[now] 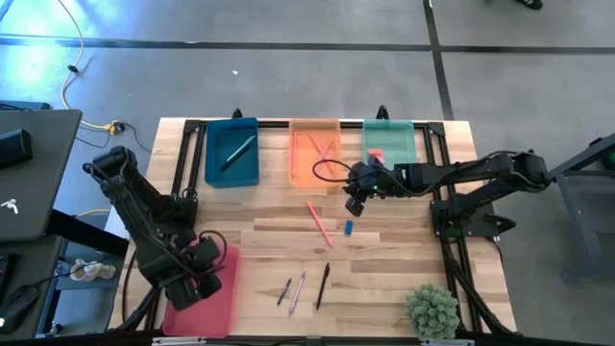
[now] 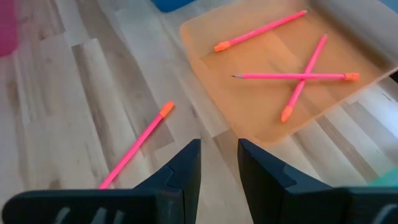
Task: Sort crayons/erasers/pens/pencils in bins
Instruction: Put the blue eraser into the green bin
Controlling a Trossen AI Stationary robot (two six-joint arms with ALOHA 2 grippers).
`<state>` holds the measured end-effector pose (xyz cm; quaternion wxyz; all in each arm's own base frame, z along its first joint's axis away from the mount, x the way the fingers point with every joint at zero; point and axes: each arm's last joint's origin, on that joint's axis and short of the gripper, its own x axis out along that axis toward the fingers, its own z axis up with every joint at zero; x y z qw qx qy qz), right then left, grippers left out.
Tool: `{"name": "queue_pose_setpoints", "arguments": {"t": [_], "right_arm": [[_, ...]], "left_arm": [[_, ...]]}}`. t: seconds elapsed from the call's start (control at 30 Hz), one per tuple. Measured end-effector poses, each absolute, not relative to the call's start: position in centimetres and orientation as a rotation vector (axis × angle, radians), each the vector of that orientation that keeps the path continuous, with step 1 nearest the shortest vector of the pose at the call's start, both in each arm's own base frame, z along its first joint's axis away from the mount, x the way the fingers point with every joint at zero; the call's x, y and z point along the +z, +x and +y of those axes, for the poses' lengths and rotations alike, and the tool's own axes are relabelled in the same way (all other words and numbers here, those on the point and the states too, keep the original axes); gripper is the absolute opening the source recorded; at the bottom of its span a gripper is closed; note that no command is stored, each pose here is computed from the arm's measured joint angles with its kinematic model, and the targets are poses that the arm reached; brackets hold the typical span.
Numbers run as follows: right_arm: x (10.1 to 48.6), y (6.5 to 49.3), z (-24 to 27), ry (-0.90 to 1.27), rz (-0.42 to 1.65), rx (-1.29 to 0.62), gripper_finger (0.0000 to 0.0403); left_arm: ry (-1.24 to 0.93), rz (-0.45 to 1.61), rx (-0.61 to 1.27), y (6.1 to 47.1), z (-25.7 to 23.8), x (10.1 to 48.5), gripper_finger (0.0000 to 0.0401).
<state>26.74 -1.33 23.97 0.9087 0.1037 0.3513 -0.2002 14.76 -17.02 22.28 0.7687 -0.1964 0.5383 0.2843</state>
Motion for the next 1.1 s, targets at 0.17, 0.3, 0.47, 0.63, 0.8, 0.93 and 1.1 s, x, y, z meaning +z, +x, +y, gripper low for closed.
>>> {"name": "queue_pose_setpoints", "arguments": {"t": [0.17, 0.3, 0.47, 0.63, 0.8, 0.93, 1.1], "right_arm": [[24.1, 26.9, -0.5, 0.176, 0.717, -0.371, 0.0096], [24.1, 26.9, -0.1, 0.177, 0.717, -0.359, 0.0096], [24.0, 26.9, 0.3, 0.193, 0.727, -0.306, 0.0096], [24.0, 26.9, 0.5, 0.223, 0.722, -0.314, 0.0096], [24.0, 26.8, 0.5, 0.24, 0.728, -0.318, 0.0108], [23.9, 26.7, 0.4, 0.293, 0.736, -0.354, 0.0136], [23.7, 26.5, 0.4, 0.397, 0.742, -0.417, 0.0169]], "left_arm": [[-0.342, 1.081, 0.637, 15.0, -14.5, 23.9, 0.0111], [-0.301, 1.013, 0.639, 15.6, -12.5, 25.1, 0.0111], [-0.244, 0.997, 0.66, 16.7, -10.1, 25.8, 0.0111], [-0.211, 1.027, 0.685, 17.5, -7.8, 26.2, 0.0111], [-0.222, 1.052, 0.712, 18.2, -6.0, 26.3, 0.011], [-0.259, 1.058, 0.718, 18.9, -4.8, 26.3, 0.011], [-0.282, 1.05, 0.653, 20.1, -3.7, 26.4, 0.011]]}}
